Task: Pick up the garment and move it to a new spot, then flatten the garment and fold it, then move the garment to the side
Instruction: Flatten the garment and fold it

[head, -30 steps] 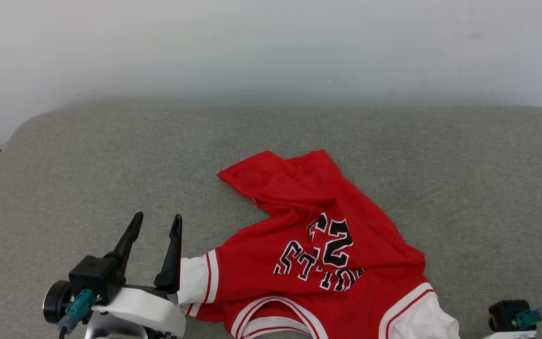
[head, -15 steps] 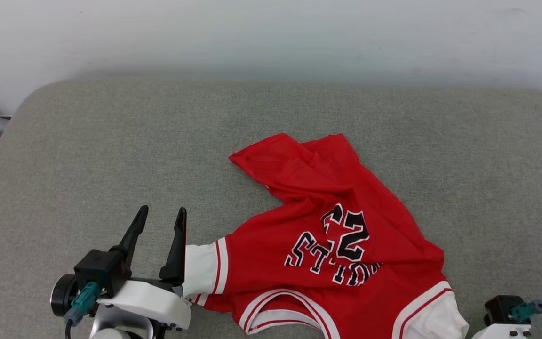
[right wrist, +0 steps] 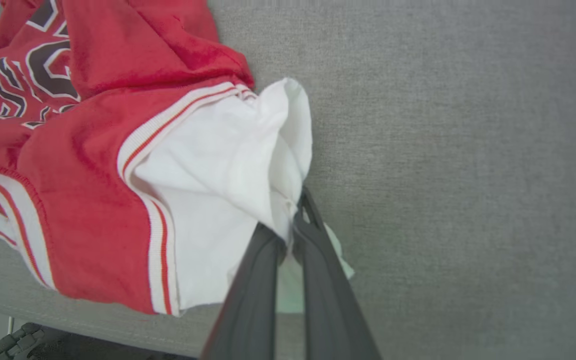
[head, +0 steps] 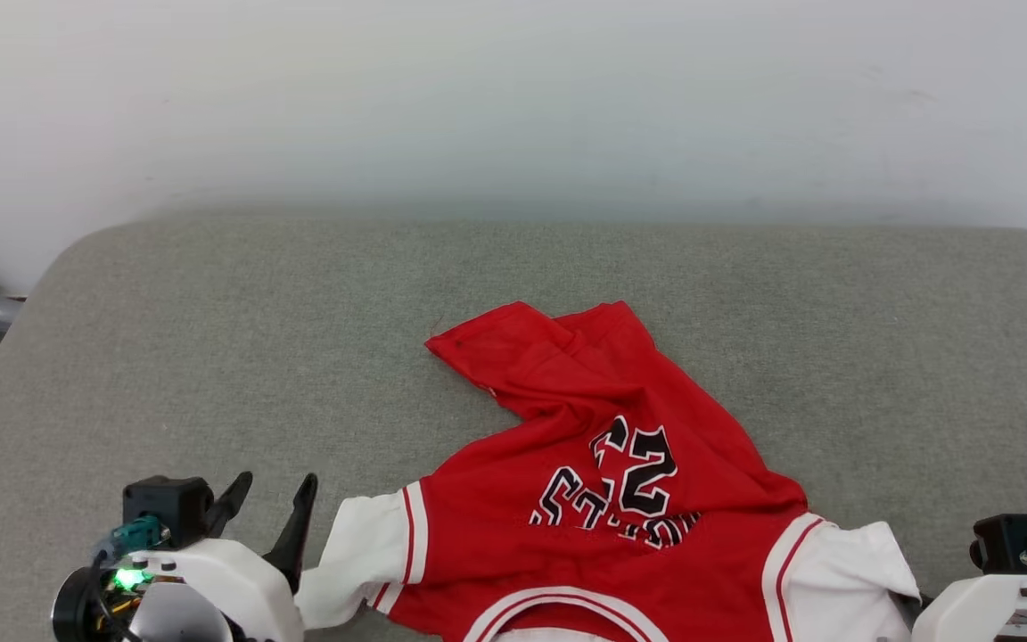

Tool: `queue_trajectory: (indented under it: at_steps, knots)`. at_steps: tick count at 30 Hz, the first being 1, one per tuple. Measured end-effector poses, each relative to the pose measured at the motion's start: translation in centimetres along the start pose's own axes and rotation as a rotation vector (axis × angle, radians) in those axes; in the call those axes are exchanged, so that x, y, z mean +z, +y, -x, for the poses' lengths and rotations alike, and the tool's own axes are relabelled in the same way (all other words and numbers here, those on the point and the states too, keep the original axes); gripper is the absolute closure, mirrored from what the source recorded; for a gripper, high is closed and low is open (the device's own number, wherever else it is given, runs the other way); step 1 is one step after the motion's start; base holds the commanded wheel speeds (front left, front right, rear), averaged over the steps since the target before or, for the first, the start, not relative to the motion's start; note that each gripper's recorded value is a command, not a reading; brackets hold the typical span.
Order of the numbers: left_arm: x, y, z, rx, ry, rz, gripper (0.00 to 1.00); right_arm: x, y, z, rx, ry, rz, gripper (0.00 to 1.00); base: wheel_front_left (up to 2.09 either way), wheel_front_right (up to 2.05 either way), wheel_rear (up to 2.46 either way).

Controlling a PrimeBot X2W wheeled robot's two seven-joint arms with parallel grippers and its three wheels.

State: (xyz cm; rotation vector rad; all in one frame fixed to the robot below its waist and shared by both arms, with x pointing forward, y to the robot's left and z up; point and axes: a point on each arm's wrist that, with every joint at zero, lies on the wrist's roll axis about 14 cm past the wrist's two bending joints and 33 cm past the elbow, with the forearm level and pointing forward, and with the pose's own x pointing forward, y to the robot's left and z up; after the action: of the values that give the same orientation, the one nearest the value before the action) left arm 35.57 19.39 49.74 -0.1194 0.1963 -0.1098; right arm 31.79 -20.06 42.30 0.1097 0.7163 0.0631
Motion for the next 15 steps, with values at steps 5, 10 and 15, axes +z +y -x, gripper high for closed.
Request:
queue_trajectory:
  at_steps: [5, 10, 15]
  knots:
    - [-3.4, 0.9, 0.4, -0.021, 0.263, 0.019, 0.00, 0.3, -0.7, 0.7, -0.024, -0.015, -0.006, 1.00, 0.00, 0.00, 0.00]
    - [-6.9, 0.9, 0.7, -0.051, 0.515, 0.069, 0.00, -0.2, -0.4, 0.3, -0.018, 0.008, -0.019, 1.00, 0.00, 0.00, 0.00]
    - [-10.6, 0.2, 1.5, -0.093, 0.732, 0.115, 0.00, -0.4, -0.5, -0.4, -0.023, 0.023, -0.036, 1.00, 0.00, 0.00, 0.00]
